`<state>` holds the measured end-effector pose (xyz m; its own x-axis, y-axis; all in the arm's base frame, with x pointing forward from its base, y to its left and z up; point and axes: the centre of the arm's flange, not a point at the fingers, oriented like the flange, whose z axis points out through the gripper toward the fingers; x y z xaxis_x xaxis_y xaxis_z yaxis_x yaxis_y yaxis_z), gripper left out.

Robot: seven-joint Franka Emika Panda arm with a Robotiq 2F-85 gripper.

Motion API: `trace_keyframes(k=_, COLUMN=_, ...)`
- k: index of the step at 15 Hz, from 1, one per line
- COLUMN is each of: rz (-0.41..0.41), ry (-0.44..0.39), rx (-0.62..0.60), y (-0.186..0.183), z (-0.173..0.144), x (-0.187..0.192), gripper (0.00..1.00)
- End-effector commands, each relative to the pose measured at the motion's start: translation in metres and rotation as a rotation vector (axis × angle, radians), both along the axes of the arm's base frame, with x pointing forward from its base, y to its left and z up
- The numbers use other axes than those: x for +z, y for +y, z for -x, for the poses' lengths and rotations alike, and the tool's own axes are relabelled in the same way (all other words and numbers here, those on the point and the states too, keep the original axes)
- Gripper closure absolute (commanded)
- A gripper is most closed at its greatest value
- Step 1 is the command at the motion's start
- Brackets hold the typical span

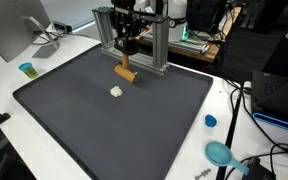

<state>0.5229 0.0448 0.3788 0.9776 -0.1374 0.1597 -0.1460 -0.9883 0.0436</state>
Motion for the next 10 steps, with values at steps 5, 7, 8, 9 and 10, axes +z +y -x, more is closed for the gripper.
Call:
trace_keyframes(k=5, rz=-0.007, ry=0.003, rx=-0.003, y=-0.001, z=-0.004, x=-0.007, gripper=0.54)
trace_keyframes(k=7, rz=-0.013, ry=0.000, rx=-0.013, y=-0.001, z=-0.008, x=-0.008, gripper=0.79)
trace_keyframes(k=8, rz=-0.015, ry=0.004, rx=-0.038, y=-0.004, z=-0.014, x=-0.011, gripper=0.79)
trace_keyframes(k=9, rz=-0.024, ry=0.007, rx=-0.047, y=-0.007, z=-0.017, x=-0.013, gripper=0.79)
trace_keyframes(k=10, rz=-0.030, ry=0.009, rx=-0.056, y=-0.012, z=-0.022, x=-0.016, gripper=0.79)
